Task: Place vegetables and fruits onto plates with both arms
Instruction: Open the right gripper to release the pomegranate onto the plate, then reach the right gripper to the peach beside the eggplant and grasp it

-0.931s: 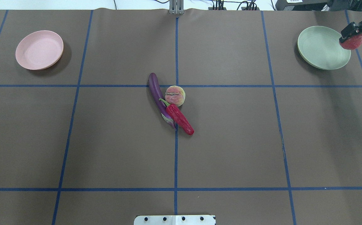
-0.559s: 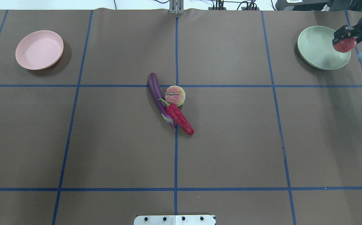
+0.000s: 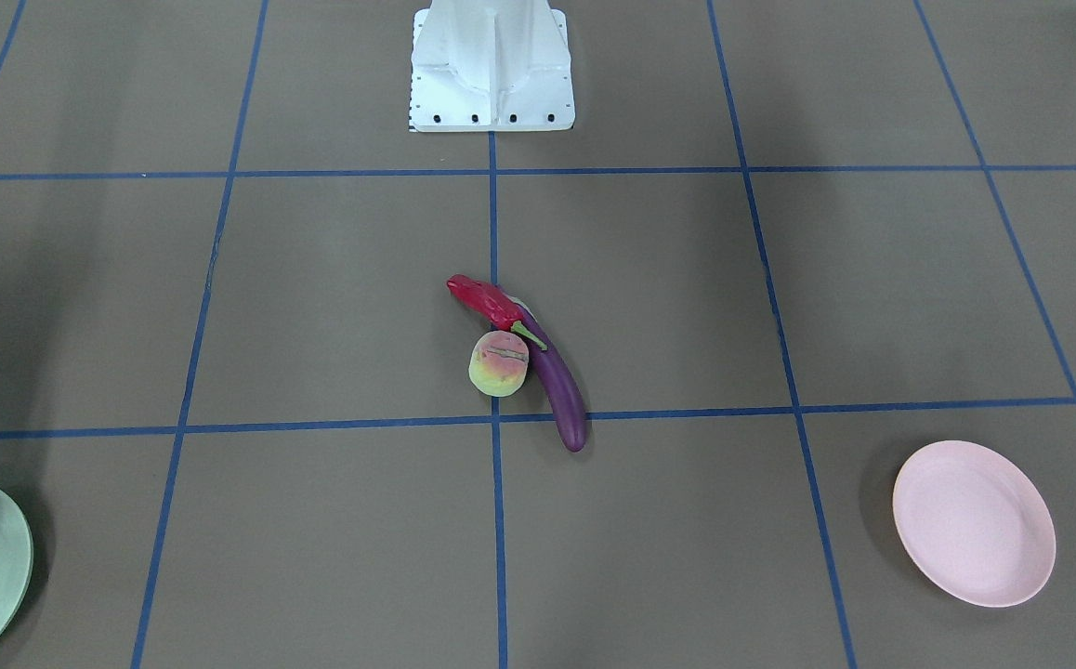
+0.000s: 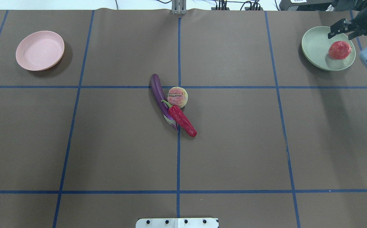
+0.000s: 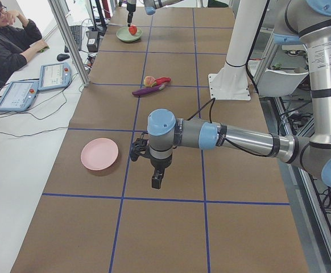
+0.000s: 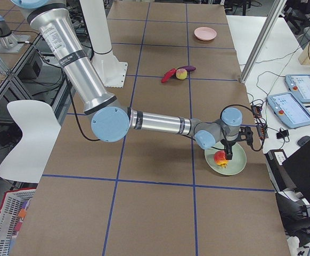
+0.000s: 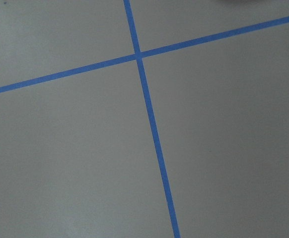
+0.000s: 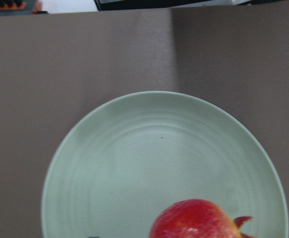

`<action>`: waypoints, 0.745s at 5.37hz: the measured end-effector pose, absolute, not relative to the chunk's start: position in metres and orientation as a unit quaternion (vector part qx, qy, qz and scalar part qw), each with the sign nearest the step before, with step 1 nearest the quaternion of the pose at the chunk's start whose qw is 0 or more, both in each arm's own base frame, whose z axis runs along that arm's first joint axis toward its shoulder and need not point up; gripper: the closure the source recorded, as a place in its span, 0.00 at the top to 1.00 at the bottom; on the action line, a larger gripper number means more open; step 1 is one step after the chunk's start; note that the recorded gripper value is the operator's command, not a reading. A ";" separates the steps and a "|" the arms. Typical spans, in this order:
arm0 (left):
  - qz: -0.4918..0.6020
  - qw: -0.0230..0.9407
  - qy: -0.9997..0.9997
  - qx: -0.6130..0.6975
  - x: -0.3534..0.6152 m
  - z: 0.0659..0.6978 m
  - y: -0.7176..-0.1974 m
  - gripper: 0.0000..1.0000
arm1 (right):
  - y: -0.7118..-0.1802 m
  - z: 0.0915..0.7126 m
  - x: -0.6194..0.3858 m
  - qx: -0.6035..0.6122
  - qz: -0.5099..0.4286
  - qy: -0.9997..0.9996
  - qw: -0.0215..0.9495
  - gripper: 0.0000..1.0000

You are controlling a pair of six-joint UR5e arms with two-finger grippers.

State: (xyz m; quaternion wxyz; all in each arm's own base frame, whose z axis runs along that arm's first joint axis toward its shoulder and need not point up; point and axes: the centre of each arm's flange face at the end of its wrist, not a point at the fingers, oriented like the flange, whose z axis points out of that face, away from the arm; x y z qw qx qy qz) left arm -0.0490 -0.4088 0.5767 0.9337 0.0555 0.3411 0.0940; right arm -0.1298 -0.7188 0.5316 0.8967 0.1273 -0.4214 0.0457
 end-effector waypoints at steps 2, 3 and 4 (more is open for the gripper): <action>0.094 0.933 0.342 0.056 -0.049 0.576 -0.409 1.00 | -0.696 0.420 -0.184 0.177 -0.011 -0.439 0.881 0.98; 0.094 0.933 0.342 0.056 -0.049 0.576 -0.409 1.00 | -0.672 0.373 -0.266 0.186 -0.043 -0.417 0.889 0.98; 0.093 0.933 0.343 0.055 -0.049 0.576 -0.408 1.00 | -0.648 0.316 -0.352 0.179 -0.046 -0.387 0.903 0.98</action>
